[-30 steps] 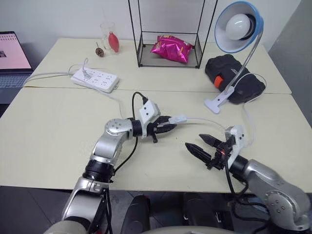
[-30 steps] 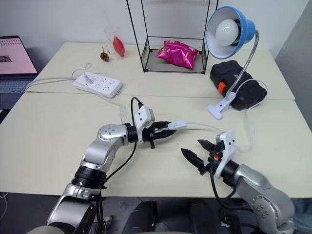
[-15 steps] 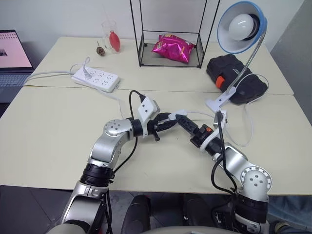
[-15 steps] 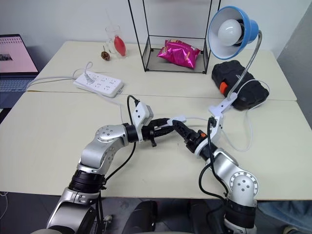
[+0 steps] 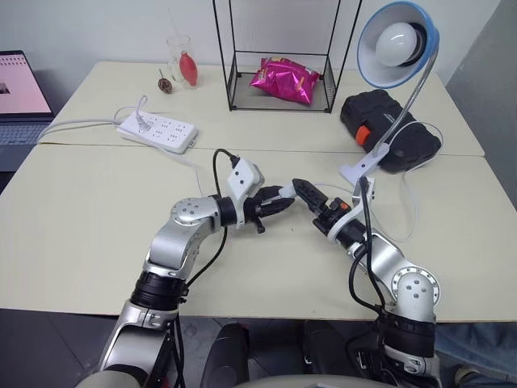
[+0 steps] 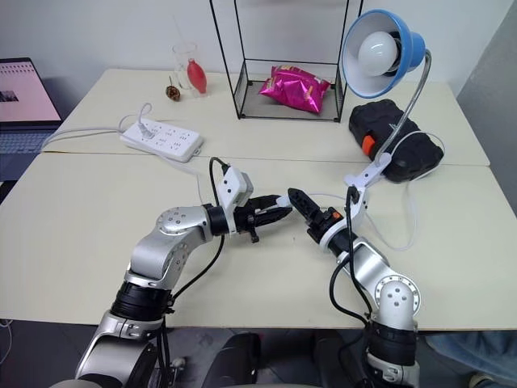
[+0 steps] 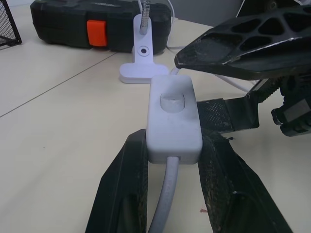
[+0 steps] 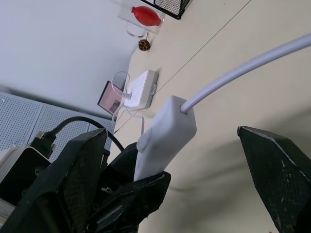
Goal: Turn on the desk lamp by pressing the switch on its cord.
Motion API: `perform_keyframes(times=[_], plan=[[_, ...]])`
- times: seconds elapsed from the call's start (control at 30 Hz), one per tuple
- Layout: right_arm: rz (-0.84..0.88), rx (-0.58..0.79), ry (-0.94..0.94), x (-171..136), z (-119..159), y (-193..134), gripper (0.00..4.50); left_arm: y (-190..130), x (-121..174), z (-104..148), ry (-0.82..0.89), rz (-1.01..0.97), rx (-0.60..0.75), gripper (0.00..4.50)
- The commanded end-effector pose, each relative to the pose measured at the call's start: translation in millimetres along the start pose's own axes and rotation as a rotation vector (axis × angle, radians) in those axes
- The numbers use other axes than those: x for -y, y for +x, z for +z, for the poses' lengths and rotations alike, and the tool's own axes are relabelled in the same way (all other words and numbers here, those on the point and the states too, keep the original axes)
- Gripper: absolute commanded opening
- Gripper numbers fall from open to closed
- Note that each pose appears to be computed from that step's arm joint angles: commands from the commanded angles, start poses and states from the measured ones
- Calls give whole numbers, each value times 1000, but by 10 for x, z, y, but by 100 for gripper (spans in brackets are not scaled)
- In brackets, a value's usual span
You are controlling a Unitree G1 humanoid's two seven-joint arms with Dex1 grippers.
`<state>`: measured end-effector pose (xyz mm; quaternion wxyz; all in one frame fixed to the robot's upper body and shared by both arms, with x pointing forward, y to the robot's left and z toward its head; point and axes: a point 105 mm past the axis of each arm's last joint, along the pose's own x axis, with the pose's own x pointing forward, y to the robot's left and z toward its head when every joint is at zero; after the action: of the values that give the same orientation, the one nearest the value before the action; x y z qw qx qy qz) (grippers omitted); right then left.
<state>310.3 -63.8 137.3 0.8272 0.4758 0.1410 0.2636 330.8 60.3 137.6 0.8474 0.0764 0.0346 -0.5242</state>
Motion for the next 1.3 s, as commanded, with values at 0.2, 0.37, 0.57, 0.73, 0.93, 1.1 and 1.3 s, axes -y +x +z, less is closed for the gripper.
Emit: perform_keyframes(times=[0.2, 0.37, 0.57, 0.73, 0.93, 1.1, 1.3], plan=[[72, -11, 8, -173, -32, 46, 378, 17, 46, 162, 50, -15, 42, 109], [68, -19, 13, -163, -53, 48, 245, 15, 50, 168, 54, -15, 43, 109], [62, -23, 16, -152, -59, 53, 103, 12, 65, 167, 59, -18, 43, 109], [60, -25, 8, -151, -61, 68, 56, 13, 76, 166, 62, -24, 42, 109], [63, -14, 14, -153, -38, 76, 56, 11, 75, 167, 64, -24, 41, 109], [80, -30, -2, -164, -45, 59, 126, 9, 70, 169, 66, -18, 43, 109], [86, -90, -70, -114, -78, -76, 242, 10, 58, 156, 72, -11, 40, 109]])
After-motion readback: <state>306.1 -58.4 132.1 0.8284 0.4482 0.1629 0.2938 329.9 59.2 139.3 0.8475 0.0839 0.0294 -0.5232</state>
